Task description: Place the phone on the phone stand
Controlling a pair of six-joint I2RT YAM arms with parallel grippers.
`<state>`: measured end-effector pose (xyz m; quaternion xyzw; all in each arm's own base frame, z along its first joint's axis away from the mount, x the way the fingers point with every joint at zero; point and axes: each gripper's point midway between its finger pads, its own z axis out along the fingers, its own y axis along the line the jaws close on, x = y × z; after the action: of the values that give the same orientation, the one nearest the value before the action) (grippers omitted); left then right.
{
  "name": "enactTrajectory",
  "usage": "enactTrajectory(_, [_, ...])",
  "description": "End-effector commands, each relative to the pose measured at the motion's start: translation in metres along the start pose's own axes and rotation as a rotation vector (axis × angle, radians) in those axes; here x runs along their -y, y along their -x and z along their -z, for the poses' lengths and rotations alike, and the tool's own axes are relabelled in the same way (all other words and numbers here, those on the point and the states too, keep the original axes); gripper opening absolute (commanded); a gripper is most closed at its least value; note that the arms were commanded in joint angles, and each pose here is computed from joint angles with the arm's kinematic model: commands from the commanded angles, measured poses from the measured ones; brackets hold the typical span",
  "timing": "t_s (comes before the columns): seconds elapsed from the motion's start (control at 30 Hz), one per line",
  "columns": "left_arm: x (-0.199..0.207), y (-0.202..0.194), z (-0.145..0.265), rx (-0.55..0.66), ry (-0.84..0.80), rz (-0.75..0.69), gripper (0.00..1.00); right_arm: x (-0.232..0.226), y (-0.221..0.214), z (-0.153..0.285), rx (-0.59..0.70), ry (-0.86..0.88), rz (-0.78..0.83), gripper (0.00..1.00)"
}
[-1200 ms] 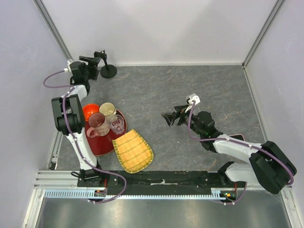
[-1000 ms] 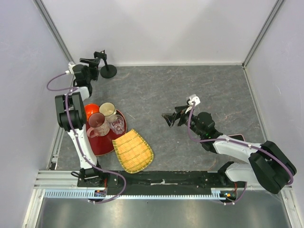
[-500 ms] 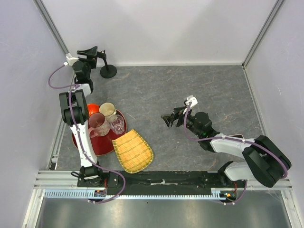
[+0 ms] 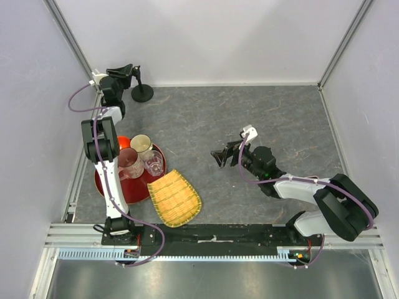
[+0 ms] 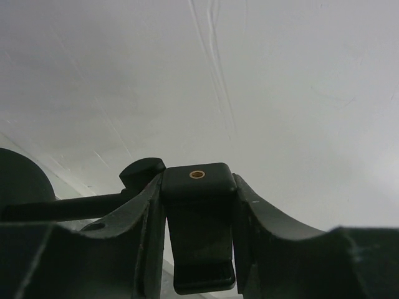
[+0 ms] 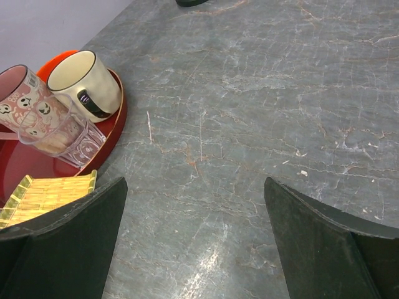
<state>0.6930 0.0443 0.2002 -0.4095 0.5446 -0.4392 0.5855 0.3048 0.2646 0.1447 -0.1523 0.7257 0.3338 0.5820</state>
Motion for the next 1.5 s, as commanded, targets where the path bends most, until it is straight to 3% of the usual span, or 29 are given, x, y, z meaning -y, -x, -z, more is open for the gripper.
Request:
enactTrajectory(0.0, [0.042, -0.003, 0.003, -0.002, -0.034, 0.022, 0.25, -0.005, 0.028, -0.006, 0.070, 0.003, 0.013, 0.98])
enactTrajectory(0.17, [0.060, -0.027, 0.025, -0.051, -0.009, 0.157, 0.03, 0.003, 0.028, -0.003, 0.059, -0.044, 0.020, 0.98])
enactTrajectory(0.2, [0.086, -0.034, 0.034, -0.063, -0.036, 0.165, 0.02, 0.004, 0.028, -0.002, 0.059, -0.049, 0.020, 0.98])
enactTrajectory(0.27, [0.089, -0.047, 0.048, -0.091, 0.012, 0.195, 0.02, 0.005, 0.028, -0.001, 0.052, -0.058, 0.018, 0.98])
enactTrajectory(0.33, [0.122, -0.059, 0.068, -0.109, -0.006, 0.209, 0.02, 0.009, 0.029, 0.000, 0.059, -0.081, 0.014, 0.98])
enactTrajectory(0.4, [0.114, -0.072, 0.087, -0.117, 0.040, 0.236, 0.02, 0.008, 0.029, 0.002, 0.061, -0.081, 0.007, 0.98])
enactTrajectory(0.43, [0.143, -0.083, 0.103, -0.134, 0.007, 0.236, 0.02, 0.008, 0.030, 0.002, 0.062, -0.079, 0.005, 0.98])
enactTrajectory(0.6, [0.142, -0.126, 0.163, -0.120, 0.077, 0.196, 0.02, 0.009, 0.033, 0.005, 0.074, -0.089, -0.009, 0.98])
enactTrajectory(0.63, [0.163, -0.123, 0.176, -0.099, 0.023, 0.195, 0.02, 0.008, 0.035, 0.007, 0.081, -0.088, -0.012, 0.98])
enactTrajectory(0.67, [0.141, -0.128, 0.188, -0.072, 0.060, 0.168, 0.02, 0.009, 0.036, 0.008, 0.081, -0.095, -0.014, 0.98])
enactTrajectory(0.73, [0.150, -0.147, 0.210, -0.072, 0.020, 0.168, 0.02, 0.010, 0.038, 0.011, 0.090, -0.108, -0.018, 0.98])
enactTrajectory(0.83, [0.124, -0.167, 0.244, -0.053, 0.050, 0.184, 0.02, 0.013, 0.040, 0.015, 0.099, -0.127, -0.022, 0.98])
enactTrajectory(1.0, [0.122, -0.191, 0.267, -0.046, -0.027, 0.269, 0.02, 0.014, 0.040, 0.016, 0.098, -0.134, -0.027, 0.98])
enactTrajectory(1.07, [0.122, -0.205, 0.276, -0.084, -0.041, 0.288, 0.07, 0.013, 0.038, 0.015, 0.087, -0.130, -0.025, 0.98])
enactTrajectory(1.1, [0.124, -0.208, 0.279, -0.094, -0.051, 0.296, 0.19, 0.012, 0.039, 0.014, 0.084, -0.126, -0.023, 0.98])
enactTrajectory(1.2, [0.125, -0.227, 0.293, -0.151, -0.036, 0.301, 0.41, 0.013, 0.037, 0.011, 0.066, -0.128, -0.014, 0.98])
enactTrajectory(1.27, [0.128, -0.232, 0.304, -0.184, -0.032, 0.299, 0.67, 0.010, 0.034, 0.009, 0.048, -0.109, -0.013, 0.98])
enactTrajectory(1.33, [0.122, -0.230, 0.317, -0.205, -0.002, 0.282, 0.82, 0.008, 0.034, 0.006, 0.038, -0.102, -0.013, 0.98])
enactTrajectory(1.47, [0.109, -0.223, 0.343, -0.242, 0.052, 0.244, 0.94, 0.005, 0.030, 0.002, 0.017, -0.085, -0.015, 0.98])
